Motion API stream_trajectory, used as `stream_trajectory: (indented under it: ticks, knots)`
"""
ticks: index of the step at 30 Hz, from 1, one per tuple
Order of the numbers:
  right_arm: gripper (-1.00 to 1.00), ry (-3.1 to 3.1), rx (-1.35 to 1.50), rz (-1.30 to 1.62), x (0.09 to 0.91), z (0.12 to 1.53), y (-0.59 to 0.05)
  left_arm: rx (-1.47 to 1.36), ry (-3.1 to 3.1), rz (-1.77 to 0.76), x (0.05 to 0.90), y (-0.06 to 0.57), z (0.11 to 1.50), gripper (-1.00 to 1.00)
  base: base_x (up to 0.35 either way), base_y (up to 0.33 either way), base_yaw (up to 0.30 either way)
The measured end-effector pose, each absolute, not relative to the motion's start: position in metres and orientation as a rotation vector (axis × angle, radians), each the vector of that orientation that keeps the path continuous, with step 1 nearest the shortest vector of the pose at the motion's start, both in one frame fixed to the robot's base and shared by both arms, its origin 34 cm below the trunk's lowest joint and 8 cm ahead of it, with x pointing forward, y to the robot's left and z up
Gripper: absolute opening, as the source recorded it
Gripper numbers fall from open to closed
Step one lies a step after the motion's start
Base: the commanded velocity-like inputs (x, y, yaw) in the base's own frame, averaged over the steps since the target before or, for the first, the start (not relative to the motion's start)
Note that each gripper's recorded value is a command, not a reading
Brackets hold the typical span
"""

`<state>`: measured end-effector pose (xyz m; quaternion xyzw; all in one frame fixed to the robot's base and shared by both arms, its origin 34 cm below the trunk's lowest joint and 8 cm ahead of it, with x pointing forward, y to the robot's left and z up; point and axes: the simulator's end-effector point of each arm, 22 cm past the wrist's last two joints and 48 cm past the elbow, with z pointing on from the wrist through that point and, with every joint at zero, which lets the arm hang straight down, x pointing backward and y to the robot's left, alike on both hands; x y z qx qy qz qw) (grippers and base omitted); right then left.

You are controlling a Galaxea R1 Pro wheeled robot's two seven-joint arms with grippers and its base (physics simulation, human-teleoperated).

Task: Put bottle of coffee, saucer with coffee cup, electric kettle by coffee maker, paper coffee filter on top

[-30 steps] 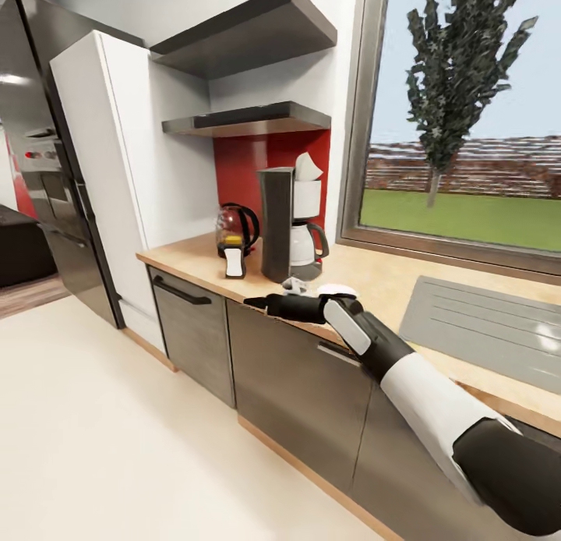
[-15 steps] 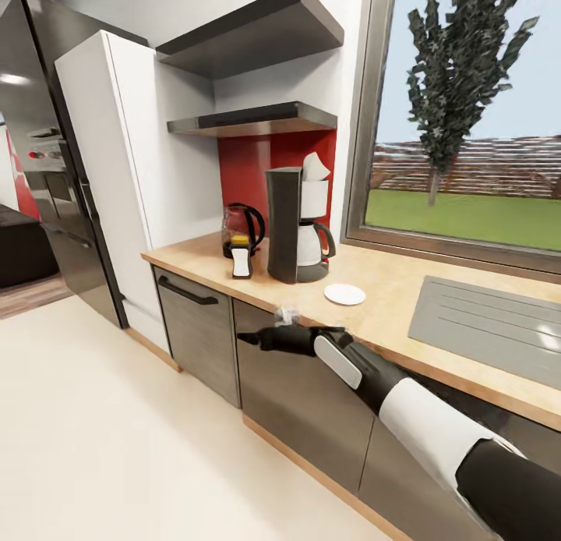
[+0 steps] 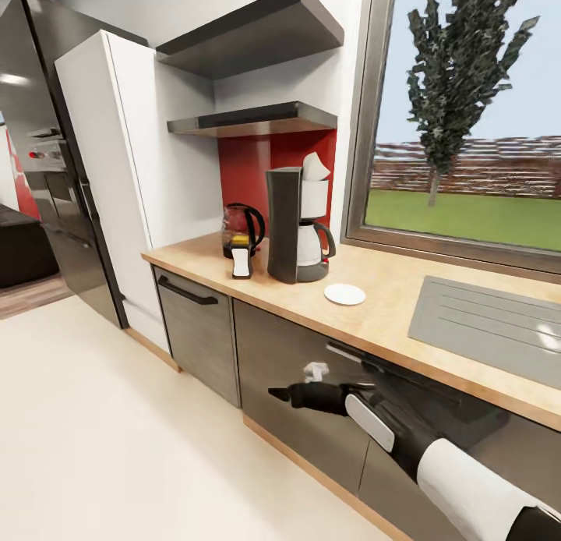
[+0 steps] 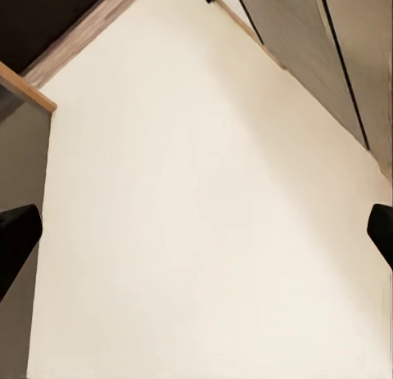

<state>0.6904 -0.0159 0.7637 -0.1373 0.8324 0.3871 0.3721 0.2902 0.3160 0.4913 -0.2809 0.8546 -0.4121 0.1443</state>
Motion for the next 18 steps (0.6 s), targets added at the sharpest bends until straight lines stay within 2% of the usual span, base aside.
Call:
stream_trajectory:
  ticks: [2, 4, 18]
  knots:
    - [1.0, 2.162, -0.331, 0.977, 0.682, 0.744, -0.03, -0.81, 2.466, -1.186, 0.29, 0.316, 0.491, 1.0, 0.0, 0.0, 0.0]
    - [1.0, 2.255, -0.268, 0.933, 0.651, 0.688, -0.074, -0.809, 2.468, -1.186, 0.29, 0.313, 0.49, 1.0, 0.0, 0.0, 0.0]
    - [1.0, 2.414, -0.131, 0.915, 0.507, 0.549, -0.193, -0.874, 2.392, -1.171, 0.303, 0.319, 0.493, 1.0, 0.0, 0.0, 0.0]
